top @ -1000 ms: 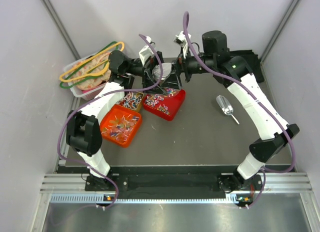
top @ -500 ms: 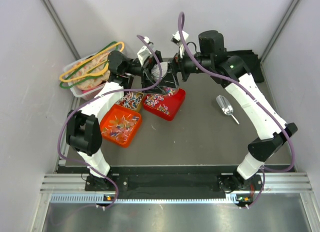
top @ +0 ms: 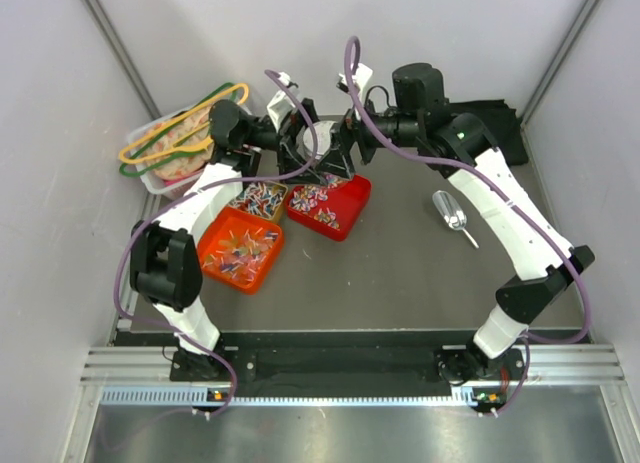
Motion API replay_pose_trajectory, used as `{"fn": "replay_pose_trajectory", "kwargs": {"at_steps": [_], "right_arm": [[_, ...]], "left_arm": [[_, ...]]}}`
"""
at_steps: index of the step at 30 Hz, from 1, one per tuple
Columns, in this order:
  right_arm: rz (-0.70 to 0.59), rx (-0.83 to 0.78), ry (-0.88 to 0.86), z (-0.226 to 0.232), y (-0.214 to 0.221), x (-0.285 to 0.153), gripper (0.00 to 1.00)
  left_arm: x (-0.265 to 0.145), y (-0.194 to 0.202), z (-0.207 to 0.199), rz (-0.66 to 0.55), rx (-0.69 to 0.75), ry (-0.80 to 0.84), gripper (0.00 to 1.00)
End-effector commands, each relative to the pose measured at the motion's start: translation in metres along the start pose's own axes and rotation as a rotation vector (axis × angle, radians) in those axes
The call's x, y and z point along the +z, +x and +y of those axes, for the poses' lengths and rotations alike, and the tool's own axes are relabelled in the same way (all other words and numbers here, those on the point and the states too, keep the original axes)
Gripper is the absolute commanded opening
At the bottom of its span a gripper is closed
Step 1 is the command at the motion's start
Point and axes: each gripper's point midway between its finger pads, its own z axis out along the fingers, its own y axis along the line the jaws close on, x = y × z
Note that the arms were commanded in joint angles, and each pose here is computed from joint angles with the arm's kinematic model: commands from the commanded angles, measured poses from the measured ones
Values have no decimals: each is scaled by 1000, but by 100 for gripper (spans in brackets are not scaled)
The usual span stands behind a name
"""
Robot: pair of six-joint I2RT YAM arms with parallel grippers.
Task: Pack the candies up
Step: Adjust the packing bottle, then place the packing bottle at the center of the board.
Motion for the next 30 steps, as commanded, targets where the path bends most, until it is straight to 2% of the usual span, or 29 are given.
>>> {"fn": "replay_pose_trajectory", "kwargs": {"at_steps": [1, 2, 3, 4, 5, 6, 14, 22, 25, 30], "right_arm": [[-136, -136, -135, 50, -46, -16, 15], [-137, -135, -135, 50, -46, -17, 15], [-138, -135, -138, 50, -46, -16, 15], [-137, -131, -141, 51, -46, -16, 14], [-135, -129, -143, 51, -44, -15, 12], [-135, -127, -143, 51, -44, -15, 11], [-145, -126, -142, 51, -47, -16, 7], [-145, -118, -107, 43, -46, -21, 5], [-140, -111, -106, 40, -44, -22, 5], [-145, -98, -88, 31, -43, -31, 5]], "left_arm": [[-24, -11, 28, -97, -209, -191, 99], [-27, -15, 36, -85, -115, -230, 99], [-31, -16, 47, -76, -87, -308, 99], [-32, -4, 55, -29, -119, -368, 99], [-33, 5, 54, 71, -58, -403, 99], [-31, 11, 51, 101, -61, -390, 99], [-26, 33, 46, 122, -96, -396, 99], [-30, 72, 52, 281, -78, -512, 99], [-31, 74, 53, 288, -61, -526, 99], [-31, 59, 57, 229, -41, -560, 99]]}}
